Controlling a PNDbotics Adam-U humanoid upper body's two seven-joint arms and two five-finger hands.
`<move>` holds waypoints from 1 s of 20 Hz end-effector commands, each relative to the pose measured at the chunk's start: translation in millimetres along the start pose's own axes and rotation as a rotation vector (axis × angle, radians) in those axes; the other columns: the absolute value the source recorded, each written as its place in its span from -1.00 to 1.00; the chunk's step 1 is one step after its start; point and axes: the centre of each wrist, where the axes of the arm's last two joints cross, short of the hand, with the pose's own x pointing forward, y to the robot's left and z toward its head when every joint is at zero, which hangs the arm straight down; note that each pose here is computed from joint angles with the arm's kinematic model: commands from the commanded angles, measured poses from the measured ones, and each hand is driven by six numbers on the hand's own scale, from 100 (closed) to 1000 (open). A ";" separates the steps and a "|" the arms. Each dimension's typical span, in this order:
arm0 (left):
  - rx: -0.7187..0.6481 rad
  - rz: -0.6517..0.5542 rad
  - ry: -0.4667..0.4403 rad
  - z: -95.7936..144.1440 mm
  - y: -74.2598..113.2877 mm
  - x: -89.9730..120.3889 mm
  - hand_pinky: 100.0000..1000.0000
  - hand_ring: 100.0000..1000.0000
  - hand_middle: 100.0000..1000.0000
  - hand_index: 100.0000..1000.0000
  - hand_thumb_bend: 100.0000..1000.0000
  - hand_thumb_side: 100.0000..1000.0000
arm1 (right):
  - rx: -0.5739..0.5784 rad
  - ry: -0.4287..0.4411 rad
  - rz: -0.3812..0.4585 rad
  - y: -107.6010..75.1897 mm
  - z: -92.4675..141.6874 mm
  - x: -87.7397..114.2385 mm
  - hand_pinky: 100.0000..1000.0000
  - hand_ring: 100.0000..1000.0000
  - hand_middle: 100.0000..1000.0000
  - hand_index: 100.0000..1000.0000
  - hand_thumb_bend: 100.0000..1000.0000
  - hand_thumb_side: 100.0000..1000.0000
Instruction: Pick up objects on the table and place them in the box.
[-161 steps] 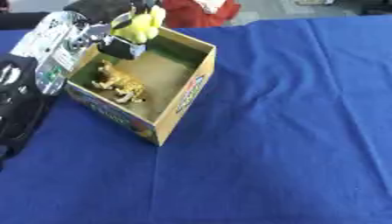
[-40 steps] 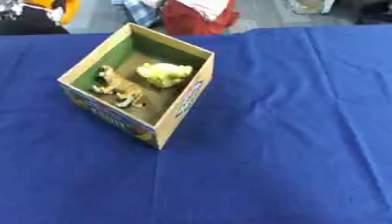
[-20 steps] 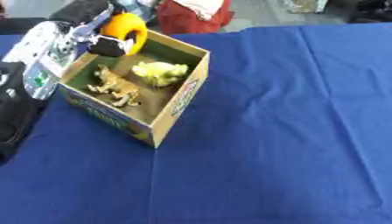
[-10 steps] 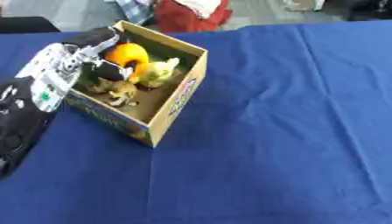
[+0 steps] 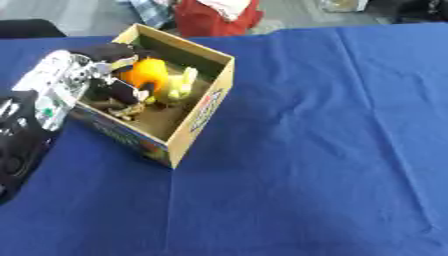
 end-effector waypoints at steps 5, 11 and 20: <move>0.299 -0.052 0.099 28.4 44.5 -6.1 0.32 0.86 0.76 1.00 0.99 0.72 | -0.015 -0.023 0.011 -5.6 -1.5 6.3 0.32 0.40 0.06 0.60 -1.00 0.88; 0.542 -0.053 0.135 46.5 64.7 2.3 0.28 0.83 0.71 1.00 0.84 0.68 | -0.020 -0.021 0.010 -5.7 -1.3 6.1 0.32 0.40 0.06 0.60 -1.00 0.88; 0.922 0.140 0.096 95.8 90.7 13.9 0.09 0.61 0.45 0.79 -0.43 0.53 | -0.031 -0.030 0.012 -7.2 -1.9 6.5 0.32 0.41 0.08 0.60 -1.00 0.88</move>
